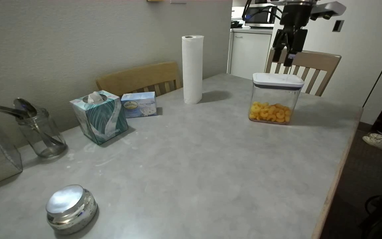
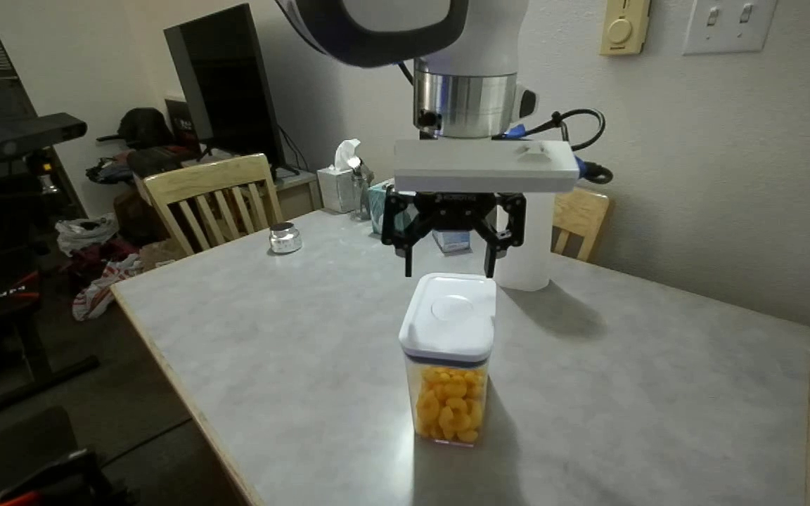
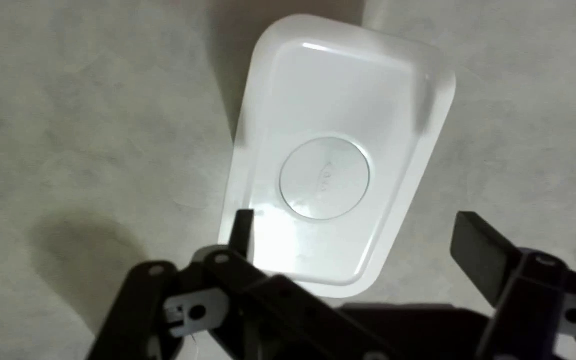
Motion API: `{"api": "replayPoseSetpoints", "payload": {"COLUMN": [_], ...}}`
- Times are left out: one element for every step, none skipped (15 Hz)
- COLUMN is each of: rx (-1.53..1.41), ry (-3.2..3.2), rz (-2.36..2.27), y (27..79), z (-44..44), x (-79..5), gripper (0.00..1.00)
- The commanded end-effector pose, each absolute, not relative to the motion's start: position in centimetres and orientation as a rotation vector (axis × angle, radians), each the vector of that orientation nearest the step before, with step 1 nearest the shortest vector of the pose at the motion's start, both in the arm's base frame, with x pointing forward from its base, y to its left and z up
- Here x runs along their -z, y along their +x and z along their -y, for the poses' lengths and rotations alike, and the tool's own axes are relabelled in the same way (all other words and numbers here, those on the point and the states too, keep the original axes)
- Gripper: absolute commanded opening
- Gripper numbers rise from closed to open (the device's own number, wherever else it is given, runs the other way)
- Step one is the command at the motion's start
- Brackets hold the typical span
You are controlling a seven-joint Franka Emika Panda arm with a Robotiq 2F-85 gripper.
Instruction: Place the lid on the container then push the button
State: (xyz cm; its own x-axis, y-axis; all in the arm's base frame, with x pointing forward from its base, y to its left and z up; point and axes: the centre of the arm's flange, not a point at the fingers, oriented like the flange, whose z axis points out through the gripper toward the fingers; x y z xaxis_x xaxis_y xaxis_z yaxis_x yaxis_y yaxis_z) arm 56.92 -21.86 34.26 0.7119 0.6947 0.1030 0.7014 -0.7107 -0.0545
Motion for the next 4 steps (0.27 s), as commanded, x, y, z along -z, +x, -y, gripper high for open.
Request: {"api": "replayPoseSetpoints", "payload": {"rx": [0.143, 0.156, 0.113, 0.116], "ry": [-2.798, -2.796, -2.815, -2.813], "rz": [1.191, 1.189, 1.161, 1.162], "y": [55.5, 55.3, 56.7, 56.7], "z": [21.1, 20.8, 21.6, 21.4], "x": [-34.5, -34.6, -34.1, -34.2], "gripper": [1.00, 1.00, 1.00, 1.00]}}
